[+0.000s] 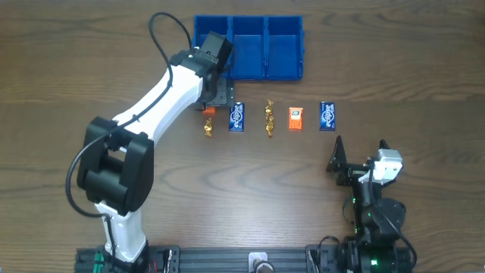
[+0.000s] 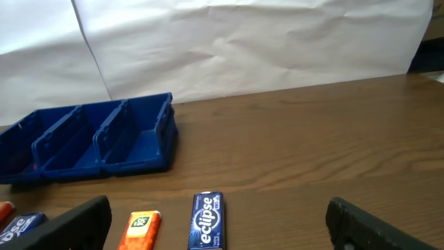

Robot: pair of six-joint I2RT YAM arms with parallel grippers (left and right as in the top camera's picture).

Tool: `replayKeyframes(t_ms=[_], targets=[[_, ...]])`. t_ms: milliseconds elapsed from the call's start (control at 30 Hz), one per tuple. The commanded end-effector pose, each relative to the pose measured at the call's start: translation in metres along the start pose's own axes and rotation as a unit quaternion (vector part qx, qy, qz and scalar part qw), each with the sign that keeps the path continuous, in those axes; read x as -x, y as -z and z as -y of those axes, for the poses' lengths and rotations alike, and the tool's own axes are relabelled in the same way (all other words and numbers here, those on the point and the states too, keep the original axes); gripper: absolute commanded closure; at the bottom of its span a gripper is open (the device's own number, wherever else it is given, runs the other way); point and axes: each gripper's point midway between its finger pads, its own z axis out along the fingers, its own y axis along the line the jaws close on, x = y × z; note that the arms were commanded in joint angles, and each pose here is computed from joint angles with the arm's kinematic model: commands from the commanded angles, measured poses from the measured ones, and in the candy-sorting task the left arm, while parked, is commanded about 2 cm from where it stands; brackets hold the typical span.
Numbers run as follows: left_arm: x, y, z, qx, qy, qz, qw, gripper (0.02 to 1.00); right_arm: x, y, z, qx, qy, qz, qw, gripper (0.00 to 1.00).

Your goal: Sort Candies Into Trays

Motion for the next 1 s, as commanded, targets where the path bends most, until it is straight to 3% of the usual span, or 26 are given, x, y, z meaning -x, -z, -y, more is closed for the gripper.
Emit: replayKeyframes(t_ms=[33, 633, 867, 1000], targets=[[-0.007, -0.028, -0.004, 0.0, 0.011, -0.029, 1.0, 0.082, -0.001, 0.0, 0.001, 0.0, 0.007, 0.0, 1.0, 0.003], [-0.006, -0.053, -0.012, -0.003, 0.016, -0.042, 0.999, 0.108, -0.001, 0.0, 0.001, 0.0, 0.007, 0.0, 1.0, 0.003], [-0.008, -0.058, -0.013, 0.0, 0.016, -0.048, 0.999, 0.187, -0.001, 0.0, 0.001, 0.0, 0.007, 0.0, 1.0, 0.003], [-0.01, -0.06, -0.013, 0.002, 0.016, -0.051, 0.999, 0.303, -0.001, 0.0, 0.001, 0.0, 0.007, 0.0, 1.0, 0.001]])
